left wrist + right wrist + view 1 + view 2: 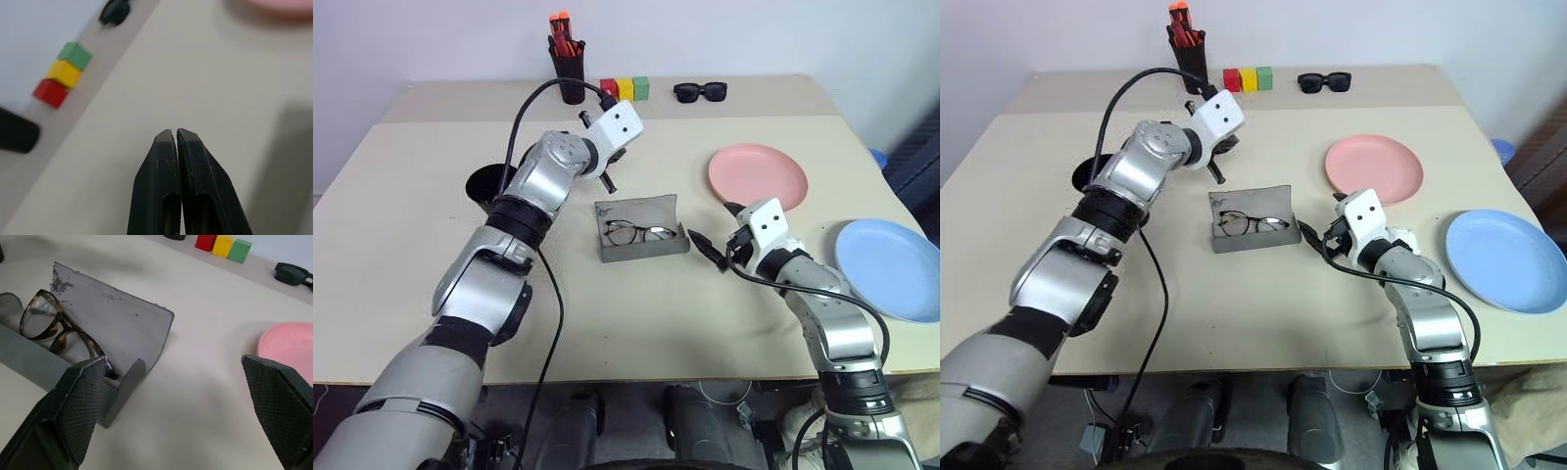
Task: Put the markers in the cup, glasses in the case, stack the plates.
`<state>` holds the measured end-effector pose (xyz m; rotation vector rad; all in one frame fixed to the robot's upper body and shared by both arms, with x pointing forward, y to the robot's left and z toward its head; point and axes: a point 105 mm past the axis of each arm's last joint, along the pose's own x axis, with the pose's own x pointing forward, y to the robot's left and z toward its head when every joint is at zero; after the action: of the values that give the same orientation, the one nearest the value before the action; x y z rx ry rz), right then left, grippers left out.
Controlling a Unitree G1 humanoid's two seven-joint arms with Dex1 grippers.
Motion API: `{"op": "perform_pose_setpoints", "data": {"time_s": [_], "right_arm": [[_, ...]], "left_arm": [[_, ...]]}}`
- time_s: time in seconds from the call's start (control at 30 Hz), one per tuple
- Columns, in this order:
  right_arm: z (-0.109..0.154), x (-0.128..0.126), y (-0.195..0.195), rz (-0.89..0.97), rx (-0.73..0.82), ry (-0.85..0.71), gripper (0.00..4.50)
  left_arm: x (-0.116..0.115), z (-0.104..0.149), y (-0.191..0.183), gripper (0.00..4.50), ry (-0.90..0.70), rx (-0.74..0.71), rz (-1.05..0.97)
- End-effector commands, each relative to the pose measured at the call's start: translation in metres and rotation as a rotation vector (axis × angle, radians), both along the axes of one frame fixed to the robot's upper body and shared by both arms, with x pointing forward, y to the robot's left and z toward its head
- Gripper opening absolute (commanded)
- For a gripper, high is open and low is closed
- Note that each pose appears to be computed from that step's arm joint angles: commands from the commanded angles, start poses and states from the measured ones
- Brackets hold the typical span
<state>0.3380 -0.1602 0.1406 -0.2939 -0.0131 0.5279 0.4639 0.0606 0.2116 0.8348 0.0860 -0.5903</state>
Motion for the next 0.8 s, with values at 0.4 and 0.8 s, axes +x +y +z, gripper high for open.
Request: {"op": "perform_pose_setpoints", "data": {"time_s": [0.4, 0.8], "right_arm": [[0.023, -0.010, -0.003, 0.070, 0.043, -0.037, 4.50], [0.050, -0.055, -0.049, 0.197, 0.100, -0.023, 4.50]], "left_arm": [[0.001, -0.012, -0.003, 0.10, 0.126, 0.001, -0.081], [-0.003, -0.024, -0.003, 0.10, 0.232, -0.040, -0.116]]}}
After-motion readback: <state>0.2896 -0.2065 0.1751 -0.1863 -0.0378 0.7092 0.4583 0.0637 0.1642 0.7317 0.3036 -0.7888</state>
